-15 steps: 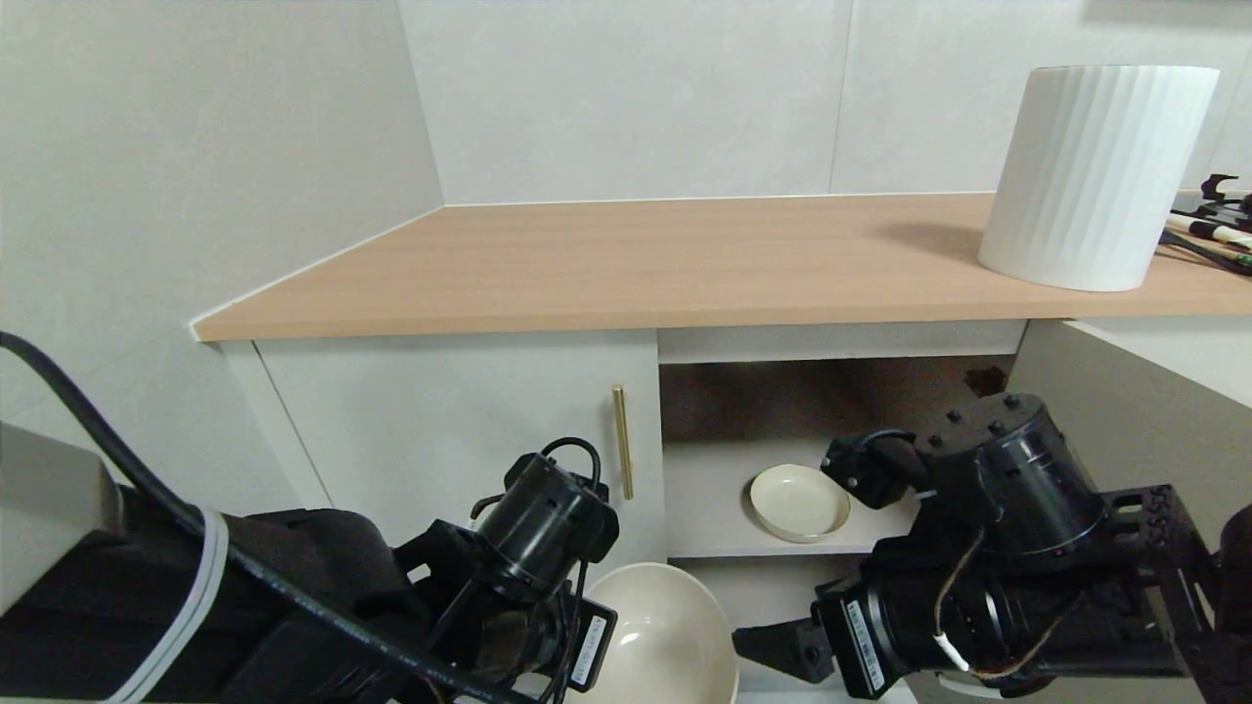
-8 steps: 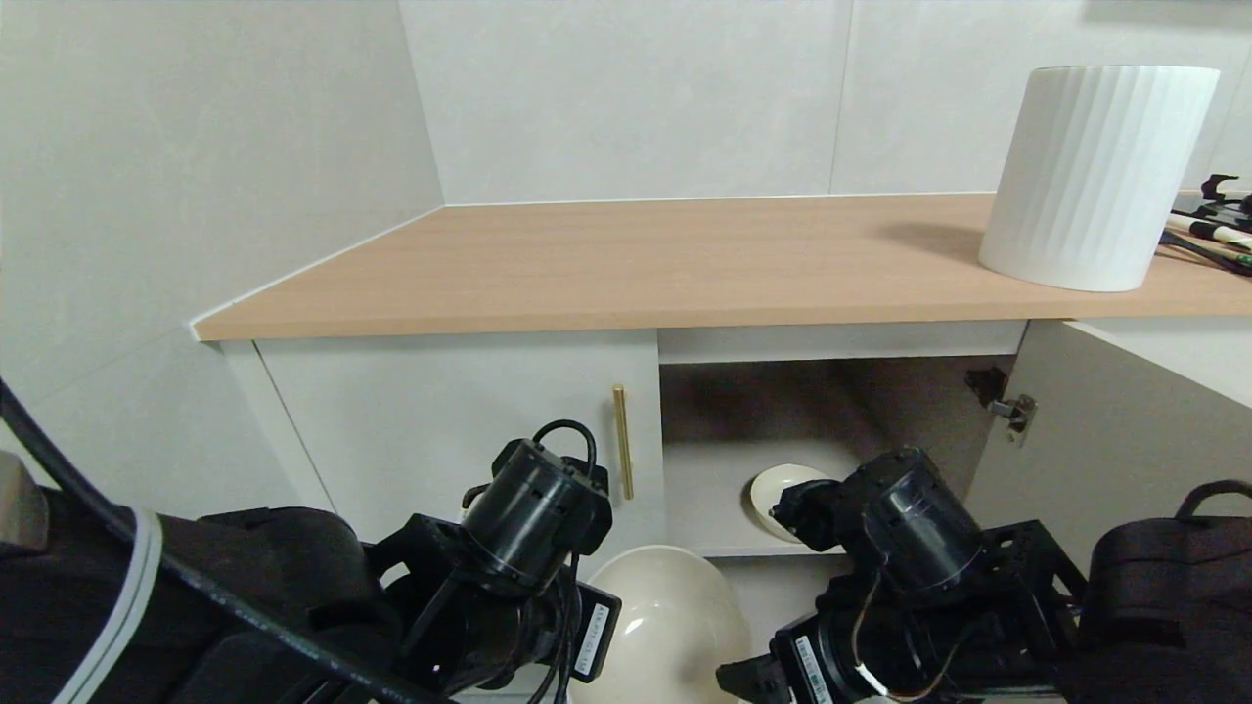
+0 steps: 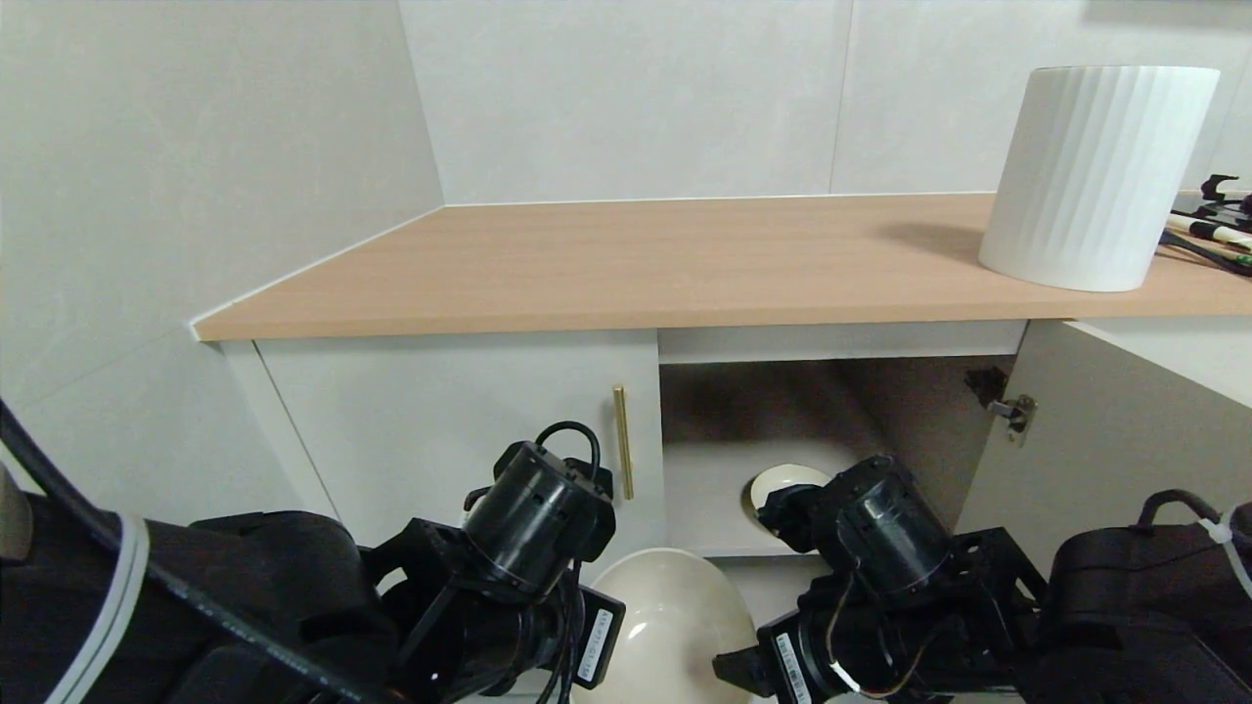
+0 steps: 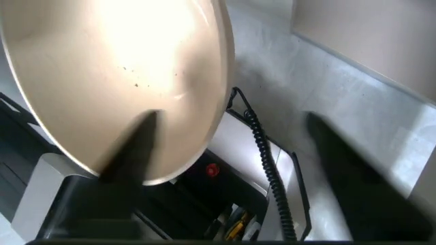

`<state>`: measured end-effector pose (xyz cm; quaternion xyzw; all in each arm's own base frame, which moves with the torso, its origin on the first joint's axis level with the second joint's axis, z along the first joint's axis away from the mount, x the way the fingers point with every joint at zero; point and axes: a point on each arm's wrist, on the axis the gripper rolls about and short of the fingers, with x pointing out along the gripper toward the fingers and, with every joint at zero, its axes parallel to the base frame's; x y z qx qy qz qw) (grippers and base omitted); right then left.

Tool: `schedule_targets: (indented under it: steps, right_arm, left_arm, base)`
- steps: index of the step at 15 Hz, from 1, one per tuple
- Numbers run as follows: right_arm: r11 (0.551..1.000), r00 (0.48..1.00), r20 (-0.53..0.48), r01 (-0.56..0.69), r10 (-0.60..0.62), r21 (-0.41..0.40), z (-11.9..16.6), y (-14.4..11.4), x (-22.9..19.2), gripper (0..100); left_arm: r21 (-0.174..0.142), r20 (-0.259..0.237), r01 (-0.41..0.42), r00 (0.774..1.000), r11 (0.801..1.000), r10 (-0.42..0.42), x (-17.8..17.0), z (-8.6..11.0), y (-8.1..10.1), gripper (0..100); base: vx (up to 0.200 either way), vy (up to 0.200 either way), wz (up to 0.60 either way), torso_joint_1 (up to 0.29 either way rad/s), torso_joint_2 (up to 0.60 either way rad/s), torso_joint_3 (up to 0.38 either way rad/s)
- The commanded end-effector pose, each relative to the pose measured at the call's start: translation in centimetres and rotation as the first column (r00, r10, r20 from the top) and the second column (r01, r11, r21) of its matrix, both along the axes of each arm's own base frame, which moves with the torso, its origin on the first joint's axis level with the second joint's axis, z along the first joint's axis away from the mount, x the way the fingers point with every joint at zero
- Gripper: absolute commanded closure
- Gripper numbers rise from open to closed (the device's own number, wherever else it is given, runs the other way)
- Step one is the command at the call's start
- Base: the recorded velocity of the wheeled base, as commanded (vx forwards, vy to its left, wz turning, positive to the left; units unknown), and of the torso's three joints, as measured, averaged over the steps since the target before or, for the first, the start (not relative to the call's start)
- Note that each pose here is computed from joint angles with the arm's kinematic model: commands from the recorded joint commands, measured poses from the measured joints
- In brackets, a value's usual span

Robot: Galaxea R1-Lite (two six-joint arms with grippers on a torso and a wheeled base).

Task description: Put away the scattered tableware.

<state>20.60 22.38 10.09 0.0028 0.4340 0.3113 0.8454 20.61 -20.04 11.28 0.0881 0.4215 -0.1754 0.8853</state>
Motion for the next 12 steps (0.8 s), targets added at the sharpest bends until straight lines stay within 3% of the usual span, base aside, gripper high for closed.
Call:
schedule_targets:
  steps: [1, 12]
  right_arm:
    - [1.000, 1.000, -0.004, 0.000, 0.000, -0.004, -0.19, 0.02, 0.01, 100]
    - [1.000, 1.000, 0.006, 0.008, -0.008, -0.020, -0.29, 0.02, -0.11, 100]
  left_arm:
    - [0.001, -0.001, 0.000, 1.000, 1.000, 0.000, -0.03, -0.04, 0.00, 100]
    - [0.005, -0.005, -0.002, 1.000, 1.000, 0.002, 0.00, -0.17, 0.04, 100]
  base:
    - [0.000, 0.000, 0.00, 0.000, 0.00, 0.000]
    - [0.000, 0.000, 0.00, 0.000, 0.00, 0.000]
